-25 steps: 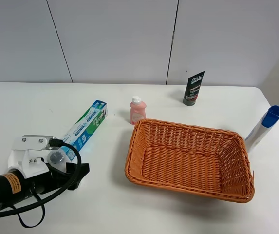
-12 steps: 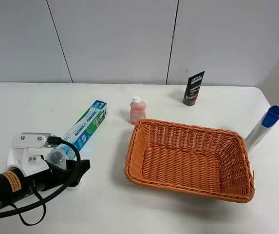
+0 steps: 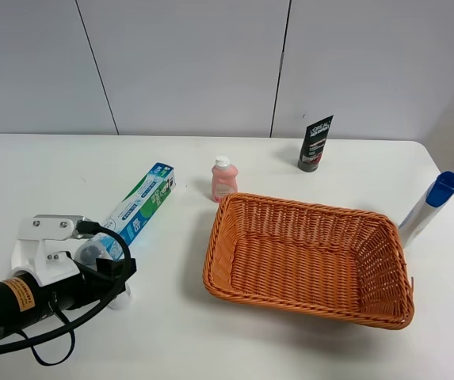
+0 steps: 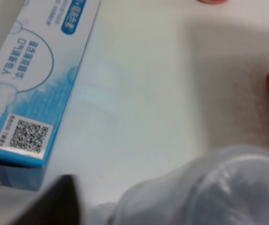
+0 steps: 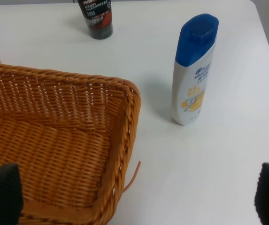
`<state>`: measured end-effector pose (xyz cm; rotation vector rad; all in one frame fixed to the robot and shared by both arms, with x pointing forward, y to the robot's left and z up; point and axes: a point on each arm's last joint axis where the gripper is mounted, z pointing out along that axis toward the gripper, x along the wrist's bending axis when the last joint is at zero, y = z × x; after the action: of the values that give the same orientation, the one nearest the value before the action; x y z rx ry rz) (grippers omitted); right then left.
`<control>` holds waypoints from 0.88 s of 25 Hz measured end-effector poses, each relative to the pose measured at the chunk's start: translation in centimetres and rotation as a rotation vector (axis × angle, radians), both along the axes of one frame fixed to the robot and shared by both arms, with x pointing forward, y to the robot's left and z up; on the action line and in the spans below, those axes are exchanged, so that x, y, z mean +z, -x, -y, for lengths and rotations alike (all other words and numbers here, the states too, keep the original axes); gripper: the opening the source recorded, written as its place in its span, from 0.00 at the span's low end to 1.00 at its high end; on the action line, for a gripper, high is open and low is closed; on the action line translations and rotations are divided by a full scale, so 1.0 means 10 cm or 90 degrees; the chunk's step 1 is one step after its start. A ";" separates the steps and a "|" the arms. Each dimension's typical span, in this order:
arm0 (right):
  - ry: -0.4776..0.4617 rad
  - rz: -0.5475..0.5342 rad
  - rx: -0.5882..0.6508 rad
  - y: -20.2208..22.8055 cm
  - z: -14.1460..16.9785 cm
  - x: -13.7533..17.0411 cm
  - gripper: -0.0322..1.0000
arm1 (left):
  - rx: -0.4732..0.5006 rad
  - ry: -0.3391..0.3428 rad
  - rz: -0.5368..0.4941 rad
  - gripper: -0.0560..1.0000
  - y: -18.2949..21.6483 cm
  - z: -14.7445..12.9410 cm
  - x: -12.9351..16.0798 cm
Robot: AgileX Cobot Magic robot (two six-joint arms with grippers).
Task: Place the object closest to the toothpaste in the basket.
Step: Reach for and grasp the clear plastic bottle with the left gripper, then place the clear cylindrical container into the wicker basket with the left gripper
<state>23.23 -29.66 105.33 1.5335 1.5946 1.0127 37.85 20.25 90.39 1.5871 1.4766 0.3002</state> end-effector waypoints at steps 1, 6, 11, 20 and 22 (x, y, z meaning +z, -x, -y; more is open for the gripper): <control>0.000 0.000 0.000 0.00 0.00 0.00 0.99 | 0.004 0.001 -0.001 0.43 0.00 0.00 0.00; 0.000 0.000 0.000 0.00 0.00 0.00 0.99 | 0.005 0.017 0.019 0.44 -0.02 0.01 0.03; 0.000 0.000 0.000 0.00 0.00 0.00 0.99 | 0.025 0.080 0.102 0.44 -0.04 -0.01 0.24; 0.000 0.000 0.000 0.00 0.00 0.00 0.99 | -0.100 0.052 0.318 0.44 -0.30 0.31 1.10; 0.000 0.000 0.000 0.00 0.00 0.00 0.99 | -0.151 0.006 0.319 0.44 -0.41 0.45 1.27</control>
<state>23.23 -29.66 105.33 1.5335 1.5946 1.0127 41.95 15.77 103.09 1.5216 0.8979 0.5087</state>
